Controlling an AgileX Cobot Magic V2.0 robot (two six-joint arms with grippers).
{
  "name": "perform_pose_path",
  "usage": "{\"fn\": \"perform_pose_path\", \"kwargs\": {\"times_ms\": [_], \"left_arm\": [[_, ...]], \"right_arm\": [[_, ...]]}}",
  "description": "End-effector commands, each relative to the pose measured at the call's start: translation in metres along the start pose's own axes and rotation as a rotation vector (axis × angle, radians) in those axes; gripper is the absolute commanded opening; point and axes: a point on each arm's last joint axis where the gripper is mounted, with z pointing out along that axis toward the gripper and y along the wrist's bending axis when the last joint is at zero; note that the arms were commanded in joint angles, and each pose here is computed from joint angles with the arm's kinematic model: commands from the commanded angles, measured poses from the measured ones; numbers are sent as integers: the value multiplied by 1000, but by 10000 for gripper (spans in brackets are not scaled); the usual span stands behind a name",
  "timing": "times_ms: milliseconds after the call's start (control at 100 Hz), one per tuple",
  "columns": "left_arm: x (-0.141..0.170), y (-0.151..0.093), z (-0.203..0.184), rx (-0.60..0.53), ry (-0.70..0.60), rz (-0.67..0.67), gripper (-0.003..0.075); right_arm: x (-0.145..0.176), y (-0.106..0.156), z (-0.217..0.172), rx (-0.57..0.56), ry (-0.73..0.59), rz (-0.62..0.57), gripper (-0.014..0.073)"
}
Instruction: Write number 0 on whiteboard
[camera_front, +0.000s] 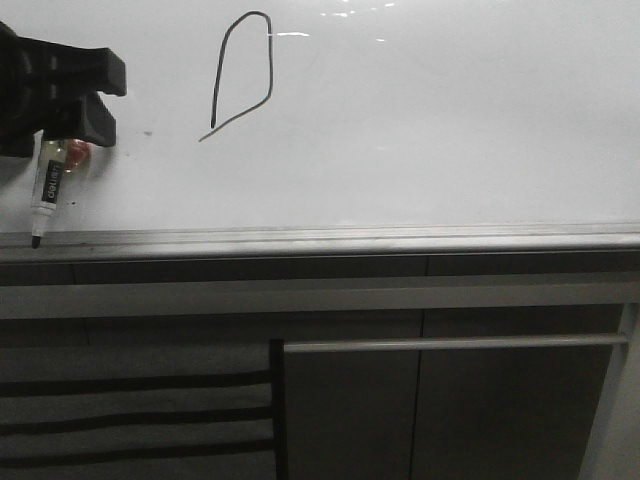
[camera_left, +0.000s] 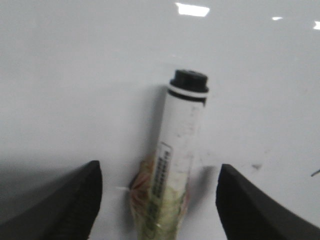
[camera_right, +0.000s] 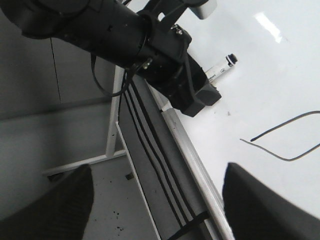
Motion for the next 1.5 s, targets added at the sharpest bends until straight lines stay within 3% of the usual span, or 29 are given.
{"fn": "perform_pose_path", "kwargs": {"times_ms": [0,480,990,1060,1150,1200,1290,1300,1490], "left_arm": [[-18,4,-2,-65,-110,40,503],[-34,6,-23,-40,-182,77,503],[-41,7,-79,162,-242,55,502],[-43,7,-92,200,-265,55,487],[-45,10,-109,238,-307,101,399],[-44,12,-117,251,-329,143,285],[-41,16,-133,277,-374,193,10],[-40,17,-134,278,-376,203,-23],[-26,31,-166,313,-470,246,-20]], "right_arm": [[-14,-7,-13,59,-92,-6,463],[-13,-7,-13,56,-86,-7,463],[-13,-4,-26,40,-79,-13,461],[-11,-2,-27,26,-60,-13,421],[-9,0,-30,10,-42,-8,279],[-8,1,-33,4,-35,-2,160],[-1,4,-37,9,-39,2,-80],[1,5,-37,9,-36,2,-74],[26,14,-52,68,-107,8,-65]]}}
